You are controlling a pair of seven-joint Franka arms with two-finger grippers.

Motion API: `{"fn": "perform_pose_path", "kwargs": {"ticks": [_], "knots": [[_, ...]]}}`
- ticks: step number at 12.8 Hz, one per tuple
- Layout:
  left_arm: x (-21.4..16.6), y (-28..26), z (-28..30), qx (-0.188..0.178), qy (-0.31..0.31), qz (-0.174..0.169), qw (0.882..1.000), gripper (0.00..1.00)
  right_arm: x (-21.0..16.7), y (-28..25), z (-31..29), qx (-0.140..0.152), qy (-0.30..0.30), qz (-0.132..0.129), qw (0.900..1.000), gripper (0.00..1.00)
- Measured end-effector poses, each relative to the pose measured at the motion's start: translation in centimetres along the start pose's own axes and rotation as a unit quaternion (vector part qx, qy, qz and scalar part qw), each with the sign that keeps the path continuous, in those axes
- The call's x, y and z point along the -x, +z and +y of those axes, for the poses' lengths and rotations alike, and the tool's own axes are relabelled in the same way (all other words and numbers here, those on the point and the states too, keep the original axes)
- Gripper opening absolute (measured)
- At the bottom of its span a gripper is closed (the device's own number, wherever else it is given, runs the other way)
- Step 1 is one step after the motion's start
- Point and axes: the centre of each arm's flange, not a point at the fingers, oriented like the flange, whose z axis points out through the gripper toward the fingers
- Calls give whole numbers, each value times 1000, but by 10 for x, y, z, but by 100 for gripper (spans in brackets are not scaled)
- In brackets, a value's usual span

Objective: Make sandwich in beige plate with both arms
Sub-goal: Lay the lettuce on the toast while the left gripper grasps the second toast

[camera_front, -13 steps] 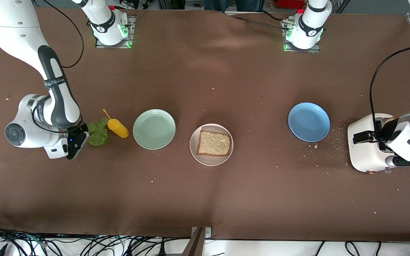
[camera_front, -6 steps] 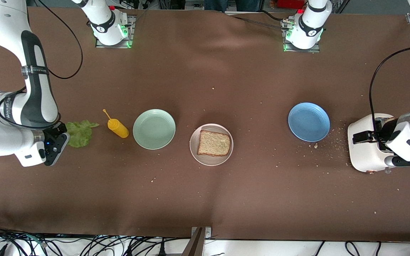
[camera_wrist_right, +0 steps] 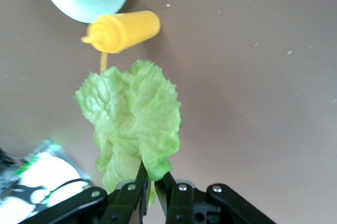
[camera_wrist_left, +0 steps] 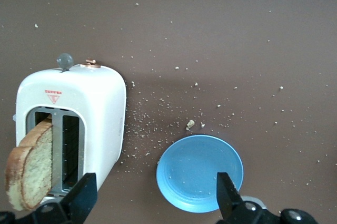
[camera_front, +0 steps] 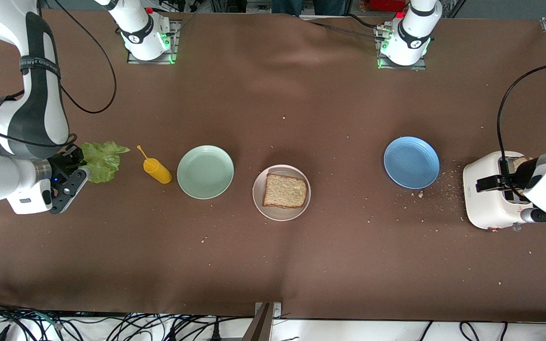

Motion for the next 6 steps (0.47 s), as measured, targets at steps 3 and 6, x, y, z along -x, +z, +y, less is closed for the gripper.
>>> {"fn": "perform_pose_path", "kwargs": {"ticks": [3,6], "knots": [[-1,18,-60,6,11,-13,1000,100,-38,-10,-49,-12,71,7,997,9],[2,40,-113,15,16,-24,999,100,-79,-16,-99,-58,164,43,984,9]]}}
